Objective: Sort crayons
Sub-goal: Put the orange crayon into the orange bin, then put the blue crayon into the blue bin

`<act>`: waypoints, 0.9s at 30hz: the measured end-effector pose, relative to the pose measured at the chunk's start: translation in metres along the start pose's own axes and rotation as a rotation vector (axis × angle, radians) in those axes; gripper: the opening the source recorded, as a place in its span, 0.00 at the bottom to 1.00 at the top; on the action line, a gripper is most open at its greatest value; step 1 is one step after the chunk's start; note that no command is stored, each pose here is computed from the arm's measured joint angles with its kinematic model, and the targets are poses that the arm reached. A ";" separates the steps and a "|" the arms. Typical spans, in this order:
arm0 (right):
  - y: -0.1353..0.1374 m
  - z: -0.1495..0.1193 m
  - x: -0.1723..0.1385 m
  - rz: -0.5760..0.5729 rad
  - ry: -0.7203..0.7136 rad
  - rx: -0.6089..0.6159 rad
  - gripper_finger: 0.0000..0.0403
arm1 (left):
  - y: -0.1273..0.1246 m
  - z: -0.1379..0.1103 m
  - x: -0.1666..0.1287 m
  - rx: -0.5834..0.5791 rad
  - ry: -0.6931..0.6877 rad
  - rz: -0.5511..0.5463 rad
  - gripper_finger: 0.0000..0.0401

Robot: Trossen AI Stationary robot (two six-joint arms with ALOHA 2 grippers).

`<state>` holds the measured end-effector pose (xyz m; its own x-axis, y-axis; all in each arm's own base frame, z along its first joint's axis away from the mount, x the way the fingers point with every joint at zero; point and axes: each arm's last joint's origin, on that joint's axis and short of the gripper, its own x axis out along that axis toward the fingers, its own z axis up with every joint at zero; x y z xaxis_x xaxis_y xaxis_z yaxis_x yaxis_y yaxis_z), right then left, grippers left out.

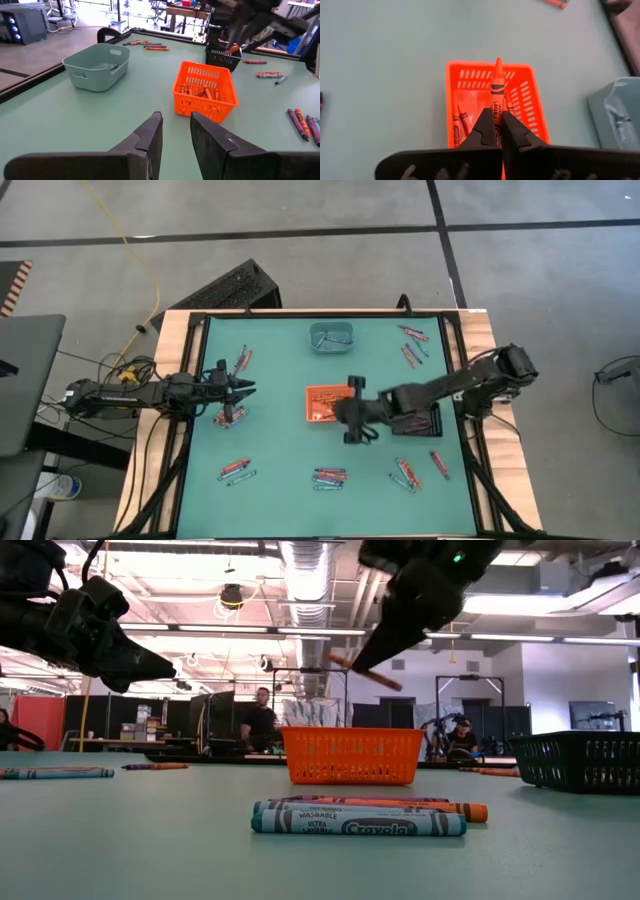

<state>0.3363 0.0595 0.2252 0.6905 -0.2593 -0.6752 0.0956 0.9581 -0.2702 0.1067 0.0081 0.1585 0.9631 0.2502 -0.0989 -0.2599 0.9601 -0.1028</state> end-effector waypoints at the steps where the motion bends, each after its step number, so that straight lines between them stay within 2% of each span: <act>1: -0.005 0.000 0.003 0.014 0.008 -0.002 0.01 | 0.000 0.000 0.000 0.000 0.000 0.000 0.22; 7: -0.020 -0.004 0.014 0.089 0.019 -0.026 0.02 | 0.000 0.000 0.000 0.000 0.000 0.000 0.22; 15: -0.028 -0.006 0.019 0.075 0.018 -0.053 0.08 | 0.000 0.000 0.000 0.000 0.000 0.000 0.22; 27: -0.027 -0.007 0.019 0.079 0.019 -0.092 0.15 | 0.000 0.000 0.000 0.000 0.000 0.000 0.22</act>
<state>0.3417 0.0282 0.2153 0.6796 -0.1866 -0.7095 -0.0256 0.9605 -0.2771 0.1067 0.0081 0.1584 0.9631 0.2502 -0.0991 -0.2600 0.9601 -0.1027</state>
